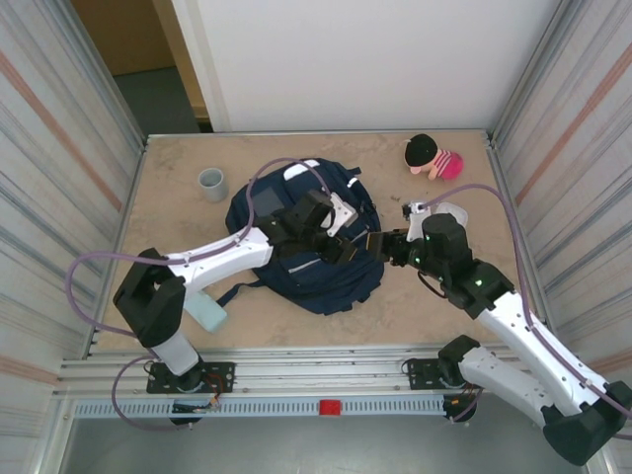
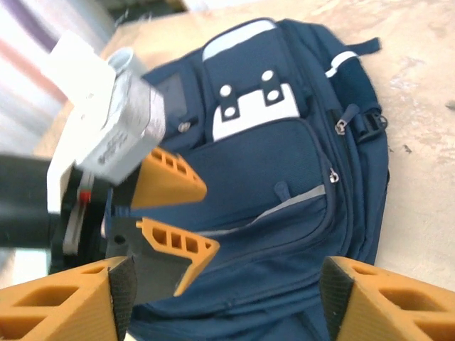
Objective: Pack books, pencil case, and school supplies into a backpack
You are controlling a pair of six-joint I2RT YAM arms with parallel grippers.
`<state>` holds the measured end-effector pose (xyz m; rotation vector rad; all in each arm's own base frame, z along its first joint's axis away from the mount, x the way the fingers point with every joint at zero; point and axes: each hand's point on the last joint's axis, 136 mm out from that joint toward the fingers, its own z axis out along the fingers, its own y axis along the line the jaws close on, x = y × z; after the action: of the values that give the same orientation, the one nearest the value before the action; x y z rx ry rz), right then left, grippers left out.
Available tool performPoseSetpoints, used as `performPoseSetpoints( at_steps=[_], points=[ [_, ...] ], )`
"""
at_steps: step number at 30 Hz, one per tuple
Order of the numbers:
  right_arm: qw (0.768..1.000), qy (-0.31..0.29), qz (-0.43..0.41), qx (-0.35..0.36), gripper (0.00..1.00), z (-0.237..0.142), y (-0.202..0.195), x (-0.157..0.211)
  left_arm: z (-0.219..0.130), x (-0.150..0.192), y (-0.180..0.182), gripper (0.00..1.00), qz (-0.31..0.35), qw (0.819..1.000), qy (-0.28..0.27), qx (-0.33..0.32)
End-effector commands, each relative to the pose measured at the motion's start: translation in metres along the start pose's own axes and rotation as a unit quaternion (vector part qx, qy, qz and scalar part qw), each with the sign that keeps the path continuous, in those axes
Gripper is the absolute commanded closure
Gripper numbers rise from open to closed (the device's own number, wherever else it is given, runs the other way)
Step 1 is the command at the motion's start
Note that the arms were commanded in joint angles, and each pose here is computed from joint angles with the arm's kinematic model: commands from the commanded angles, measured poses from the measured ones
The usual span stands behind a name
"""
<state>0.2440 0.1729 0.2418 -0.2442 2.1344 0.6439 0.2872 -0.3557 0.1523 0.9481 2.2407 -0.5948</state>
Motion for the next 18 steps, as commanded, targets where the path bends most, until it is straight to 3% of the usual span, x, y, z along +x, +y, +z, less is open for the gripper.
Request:
performPoseSetpoints(
  at_steps=[1,4,7,11,14,18],
  points=[
    [0.987,0.027,-0.142,-0.064,0.3,-0.007,0.023,0.005,-0.038,-0.029,0.016,0.33,-0.045,0.995,-0.08,-0.024],
    [0.964,0.043,-0.233,-0.12,0.3,-0.008,0.042,0.016,-0.062,-0.022,0.042,0.3,-0.117,0.987,-0.102,-0.047],
    [0.926,0.072,-0.338,-0.151,0.29,-0.004,0.053,0.04,-0.083,-0.005,0.061,0.29,-0.174,0.975,-0.116,-0.068],
    [0.856,0.127,-0.463,-0.191,0.26,0.013,0.061,0.087,-0.102,0.021,0.078,0.29,-0.233,0.959,-0.138,-0.087],
    [0.839,0.166,-0.474,-0.209,0.25,0.035,0.061,0.118,-0.113,0.038,0.084,0.28,-0.263,0.947,-0.151,-0.102],
    [0.836,0.161,-0.48,-0.213,0.24,0.06,0.063,0.132,-0.124,0.054,0.089,0.28,-0.291,0.934,-0.17,-0.116]
  ],
)
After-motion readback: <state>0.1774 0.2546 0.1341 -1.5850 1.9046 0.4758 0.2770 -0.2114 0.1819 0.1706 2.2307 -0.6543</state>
